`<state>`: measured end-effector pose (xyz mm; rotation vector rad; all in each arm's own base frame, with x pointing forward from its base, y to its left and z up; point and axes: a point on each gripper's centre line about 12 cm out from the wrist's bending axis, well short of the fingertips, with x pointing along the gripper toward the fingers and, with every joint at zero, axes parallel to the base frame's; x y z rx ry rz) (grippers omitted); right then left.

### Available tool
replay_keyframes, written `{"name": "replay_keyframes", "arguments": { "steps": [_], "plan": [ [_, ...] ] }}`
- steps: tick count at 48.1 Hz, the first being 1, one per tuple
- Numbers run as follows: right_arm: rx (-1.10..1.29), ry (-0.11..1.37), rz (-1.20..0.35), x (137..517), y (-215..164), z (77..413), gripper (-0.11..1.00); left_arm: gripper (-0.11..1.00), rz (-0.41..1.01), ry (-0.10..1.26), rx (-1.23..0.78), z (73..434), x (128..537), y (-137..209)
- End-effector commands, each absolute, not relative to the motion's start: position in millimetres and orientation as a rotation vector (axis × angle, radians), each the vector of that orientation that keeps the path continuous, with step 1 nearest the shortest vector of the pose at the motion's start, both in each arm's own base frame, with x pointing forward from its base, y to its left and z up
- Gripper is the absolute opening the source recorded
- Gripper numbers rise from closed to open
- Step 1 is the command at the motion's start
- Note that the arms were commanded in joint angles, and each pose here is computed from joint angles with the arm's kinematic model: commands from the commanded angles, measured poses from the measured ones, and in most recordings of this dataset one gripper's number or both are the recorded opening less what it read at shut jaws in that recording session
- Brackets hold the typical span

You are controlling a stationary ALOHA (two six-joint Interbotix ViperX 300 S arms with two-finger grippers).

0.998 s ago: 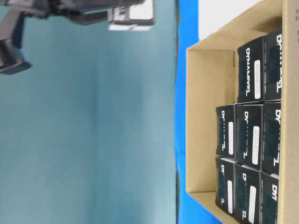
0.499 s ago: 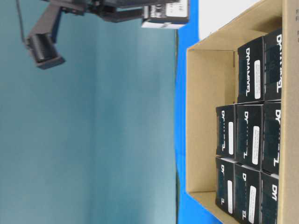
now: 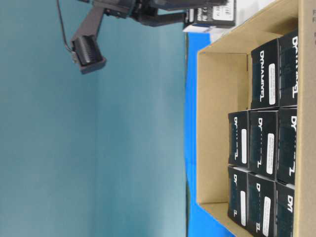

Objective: Pick the box from inside the cardboard box.
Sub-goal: 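Carry the held servo box over the white tray and hold it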

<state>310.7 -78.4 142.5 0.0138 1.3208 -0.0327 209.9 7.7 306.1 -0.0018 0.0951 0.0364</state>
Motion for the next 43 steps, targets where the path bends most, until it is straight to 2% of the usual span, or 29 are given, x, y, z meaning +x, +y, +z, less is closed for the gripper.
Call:
{"name": "replay_keyframes", "arguments": {
  "steps": [1, 11, 43],
  "plan": [
    [0.005, 1.324, -0.025, 314.1, -78.0, 137.2, 0.62, -0.02, 0.035, 0.074, 0.002, 315.2, 212.4, 7.4],
    [0.006, 1.365, -0.012, 315.5, -77.4, 123.1, 0.62, -0.02, 0.035, 0.074, 0.002, 315.2, 212.4, 7.4],
    [0.011, 1.363, -0.017, 316.6, -77.7, 120.4, 0.62, -0.02, 0.035, 0.078, 0.002, 313.6, 212.6, 7.4]
  ]
}}
